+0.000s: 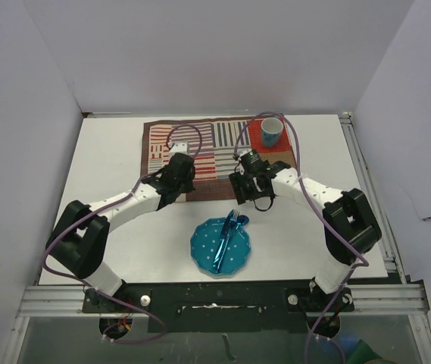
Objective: Set the dinner table for one person
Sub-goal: Pick up the fork at the center of the board.
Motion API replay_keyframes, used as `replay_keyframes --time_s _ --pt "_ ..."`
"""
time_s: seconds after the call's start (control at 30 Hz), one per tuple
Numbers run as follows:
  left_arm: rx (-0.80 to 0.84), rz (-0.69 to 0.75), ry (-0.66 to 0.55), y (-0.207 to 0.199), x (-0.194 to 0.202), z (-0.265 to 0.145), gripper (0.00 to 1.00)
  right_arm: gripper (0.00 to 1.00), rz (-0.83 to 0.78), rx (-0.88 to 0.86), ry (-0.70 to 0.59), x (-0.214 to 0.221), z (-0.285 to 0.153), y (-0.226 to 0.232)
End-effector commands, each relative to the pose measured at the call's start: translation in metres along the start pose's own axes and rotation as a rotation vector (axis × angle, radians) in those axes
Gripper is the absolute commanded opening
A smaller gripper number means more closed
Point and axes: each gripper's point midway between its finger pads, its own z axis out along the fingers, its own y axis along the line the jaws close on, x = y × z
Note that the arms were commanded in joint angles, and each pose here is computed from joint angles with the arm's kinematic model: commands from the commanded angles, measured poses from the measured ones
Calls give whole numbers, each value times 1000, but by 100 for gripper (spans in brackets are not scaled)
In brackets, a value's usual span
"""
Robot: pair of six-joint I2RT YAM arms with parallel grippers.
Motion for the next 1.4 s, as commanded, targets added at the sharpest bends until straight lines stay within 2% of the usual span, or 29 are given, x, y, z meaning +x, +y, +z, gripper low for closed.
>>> replay_keyframes --time_s 0.0,0.3,0.53,0.83,1.1,1.37 --pt "13 40 89 -14 23 -19 10 63 23 -75 -50 11 -42 32" --pt "65 15 136 -13 42 -52 11 67 22 -202 45 79 -81 76" --pt "55 11 134 -7 45 -56 11 69 10 -306 145 121 -74 114" --pt "66 15 141 -9 46 -57 11 68 -48 -294 196 127 -52 140" --pt "58 20 142 -4 50 -58 11 66 -71 -237 215 127 -29 138" --pt "53 21 139 -3 50 -58 11 67 -94 -241 197 112 -29 144"
